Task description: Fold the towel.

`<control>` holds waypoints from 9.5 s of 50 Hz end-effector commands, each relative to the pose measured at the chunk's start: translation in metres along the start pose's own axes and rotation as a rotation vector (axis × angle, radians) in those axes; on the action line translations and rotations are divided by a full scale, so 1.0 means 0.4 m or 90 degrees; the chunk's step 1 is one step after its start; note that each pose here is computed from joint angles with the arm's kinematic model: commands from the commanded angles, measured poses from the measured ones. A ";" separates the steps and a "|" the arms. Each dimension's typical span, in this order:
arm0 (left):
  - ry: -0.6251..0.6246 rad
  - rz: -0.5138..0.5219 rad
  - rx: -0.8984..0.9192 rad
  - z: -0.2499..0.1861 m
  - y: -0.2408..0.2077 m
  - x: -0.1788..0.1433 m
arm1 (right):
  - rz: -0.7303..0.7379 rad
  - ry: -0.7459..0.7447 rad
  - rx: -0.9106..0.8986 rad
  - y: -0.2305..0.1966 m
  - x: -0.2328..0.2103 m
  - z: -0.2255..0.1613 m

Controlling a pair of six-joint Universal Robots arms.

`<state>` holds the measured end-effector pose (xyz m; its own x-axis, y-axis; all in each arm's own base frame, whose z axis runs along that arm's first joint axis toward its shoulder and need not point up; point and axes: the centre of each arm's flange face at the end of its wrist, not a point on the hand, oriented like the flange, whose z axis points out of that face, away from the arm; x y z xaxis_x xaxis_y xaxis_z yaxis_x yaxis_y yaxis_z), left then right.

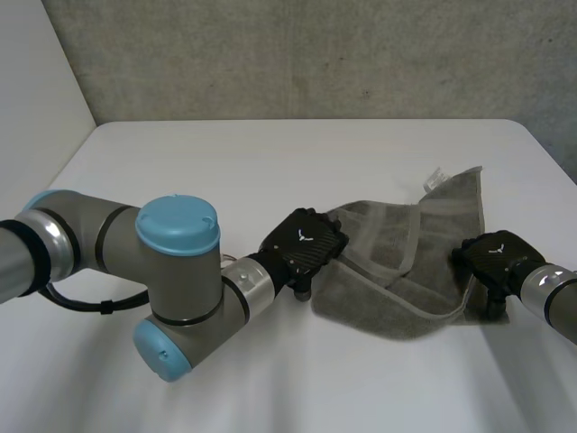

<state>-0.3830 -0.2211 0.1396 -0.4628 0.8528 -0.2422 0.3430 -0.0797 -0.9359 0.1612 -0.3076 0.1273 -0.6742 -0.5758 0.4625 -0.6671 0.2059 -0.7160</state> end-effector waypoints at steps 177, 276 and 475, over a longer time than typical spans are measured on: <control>-0.393 -0.049 0.041 -0.241 0.112 -0.444 | 0.129 -0.134 0.290 -0.419 -0.430 0.256; -0.383 -0.046 0.047 -0.235 0.113 -0.422 | 0.035 -0.003 0.175 -0.247 -0.259 0.065; -0.387 -0.037 0.061 -0.229 0.122 -0.422 | 0.033 -0.017 0.205 -0.225 -0.281 0.227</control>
<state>-0.2134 -0.3214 0.1577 -0.8705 0.4142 -0.2660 0.2414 -0.1116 -0.9640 0.3256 -0.3331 0.0923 -0.6951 -0.5882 0.4134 -0.4983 -0.0203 -0.8668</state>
